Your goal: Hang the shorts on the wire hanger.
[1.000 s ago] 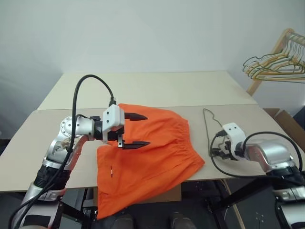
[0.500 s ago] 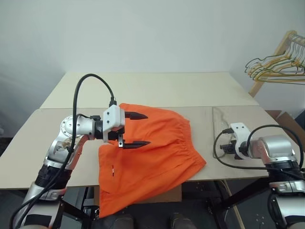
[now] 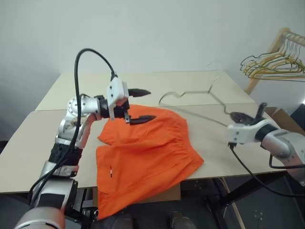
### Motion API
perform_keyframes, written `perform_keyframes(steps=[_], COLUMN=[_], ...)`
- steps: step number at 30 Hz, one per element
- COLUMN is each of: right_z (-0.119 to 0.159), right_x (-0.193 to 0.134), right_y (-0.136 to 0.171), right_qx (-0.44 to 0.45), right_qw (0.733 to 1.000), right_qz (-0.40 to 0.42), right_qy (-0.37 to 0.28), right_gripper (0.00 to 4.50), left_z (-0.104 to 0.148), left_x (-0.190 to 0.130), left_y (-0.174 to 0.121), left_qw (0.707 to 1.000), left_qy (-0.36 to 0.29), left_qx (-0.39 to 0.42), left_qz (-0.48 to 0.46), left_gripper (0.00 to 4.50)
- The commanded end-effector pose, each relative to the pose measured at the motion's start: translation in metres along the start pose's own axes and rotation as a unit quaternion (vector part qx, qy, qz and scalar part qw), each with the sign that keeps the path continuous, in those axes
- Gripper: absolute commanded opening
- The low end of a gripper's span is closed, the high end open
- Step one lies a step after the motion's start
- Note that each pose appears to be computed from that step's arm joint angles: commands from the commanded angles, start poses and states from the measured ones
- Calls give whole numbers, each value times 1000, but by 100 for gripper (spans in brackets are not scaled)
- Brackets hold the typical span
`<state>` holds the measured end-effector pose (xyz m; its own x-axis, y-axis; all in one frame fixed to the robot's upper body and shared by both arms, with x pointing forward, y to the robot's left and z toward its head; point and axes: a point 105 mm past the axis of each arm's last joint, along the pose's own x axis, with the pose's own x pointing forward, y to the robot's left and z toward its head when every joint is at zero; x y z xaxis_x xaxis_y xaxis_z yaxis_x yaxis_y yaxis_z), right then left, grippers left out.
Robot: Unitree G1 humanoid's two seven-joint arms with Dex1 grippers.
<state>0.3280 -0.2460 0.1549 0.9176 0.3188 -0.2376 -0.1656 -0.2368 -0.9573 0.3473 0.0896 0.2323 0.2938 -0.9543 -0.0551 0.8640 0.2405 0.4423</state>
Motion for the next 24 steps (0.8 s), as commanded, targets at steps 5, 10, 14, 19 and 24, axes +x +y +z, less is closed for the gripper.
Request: perform_keyframes(steps=[5, 10, 14, 19, 24], right_z=[14, 22, 28, 29, 30], right_x=[5, 8, 9, 8, 6], right_y=[-42, -58, -67, -73, -73], right_qx=[-84, -108, -115, -119, -122], right_qw=[988, 981, 978, 976, 976], right_qz=[-108, -132, -143, -150, -149], right_qy=[-66, -91, -101, -102, -105], right_gripper=[3, 3, 0, 0, 0], left_z=[-13, -41, -52, -50, -50], left_x=[8, 17, 27, 29, 26], left_y=[-1, -9, -9, -13, -12], left_qw=[995, 984, 980, 980, 980], left_qy=[82, 155, 171, 163, 161], left_qx=[-13, -14, -22, -31, -35], left_qz=[-60, -90, -94, -113, -114], left_gripper=[450, 450, 410, 257, 83])
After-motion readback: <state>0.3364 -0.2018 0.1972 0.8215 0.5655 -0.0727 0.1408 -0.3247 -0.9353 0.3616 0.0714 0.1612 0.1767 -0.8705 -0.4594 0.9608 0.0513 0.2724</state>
